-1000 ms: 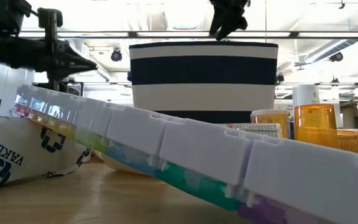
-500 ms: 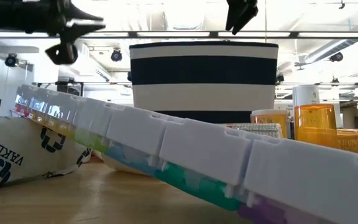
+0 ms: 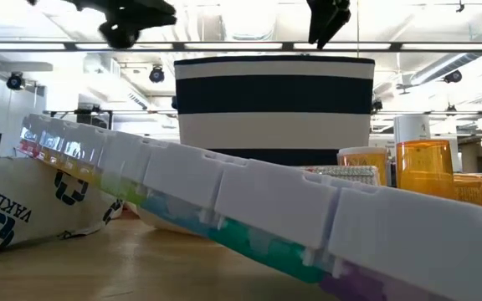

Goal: Pick & place medical supplies in basket/bin
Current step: Put the green bandage into the bin

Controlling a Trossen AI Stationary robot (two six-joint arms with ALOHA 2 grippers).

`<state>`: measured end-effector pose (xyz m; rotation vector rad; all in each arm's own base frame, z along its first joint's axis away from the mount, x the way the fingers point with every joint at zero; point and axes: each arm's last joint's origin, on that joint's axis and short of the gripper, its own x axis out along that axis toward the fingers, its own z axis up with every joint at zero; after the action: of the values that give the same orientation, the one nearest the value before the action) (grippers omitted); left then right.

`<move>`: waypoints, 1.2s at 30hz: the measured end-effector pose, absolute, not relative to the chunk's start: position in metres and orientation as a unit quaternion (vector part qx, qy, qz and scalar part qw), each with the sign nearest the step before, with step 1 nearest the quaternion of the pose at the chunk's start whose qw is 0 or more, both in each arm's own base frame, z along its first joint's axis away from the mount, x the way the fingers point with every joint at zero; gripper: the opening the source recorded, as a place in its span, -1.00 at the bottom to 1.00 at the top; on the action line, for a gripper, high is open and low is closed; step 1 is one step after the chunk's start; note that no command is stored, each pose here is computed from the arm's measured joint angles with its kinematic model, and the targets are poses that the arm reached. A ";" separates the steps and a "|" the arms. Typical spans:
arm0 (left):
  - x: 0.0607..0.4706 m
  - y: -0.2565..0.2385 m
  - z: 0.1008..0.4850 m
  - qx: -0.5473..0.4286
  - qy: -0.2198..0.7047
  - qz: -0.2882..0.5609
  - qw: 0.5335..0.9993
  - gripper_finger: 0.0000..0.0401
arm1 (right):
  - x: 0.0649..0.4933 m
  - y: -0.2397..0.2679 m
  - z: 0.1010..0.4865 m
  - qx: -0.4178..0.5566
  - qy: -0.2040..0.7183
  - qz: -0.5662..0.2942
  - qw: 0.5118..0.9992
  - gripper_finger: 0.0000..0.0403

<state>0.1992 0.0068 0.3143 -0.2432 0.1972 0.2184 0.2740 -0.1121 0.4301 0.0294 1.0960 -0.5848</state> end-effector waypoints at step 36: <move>0.341 0.001 0.196 0.252 0.557 -0.001 0.791 0.14 | 0.234 -0.091 0.452 -0.015 0.522 -0.248 0.816 0.82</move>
<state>0.3412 0.0014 0.1961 0.5413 1.1991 -0.0025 0.2338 -0.0905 0.4519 -0.0317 1.1139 -0.5291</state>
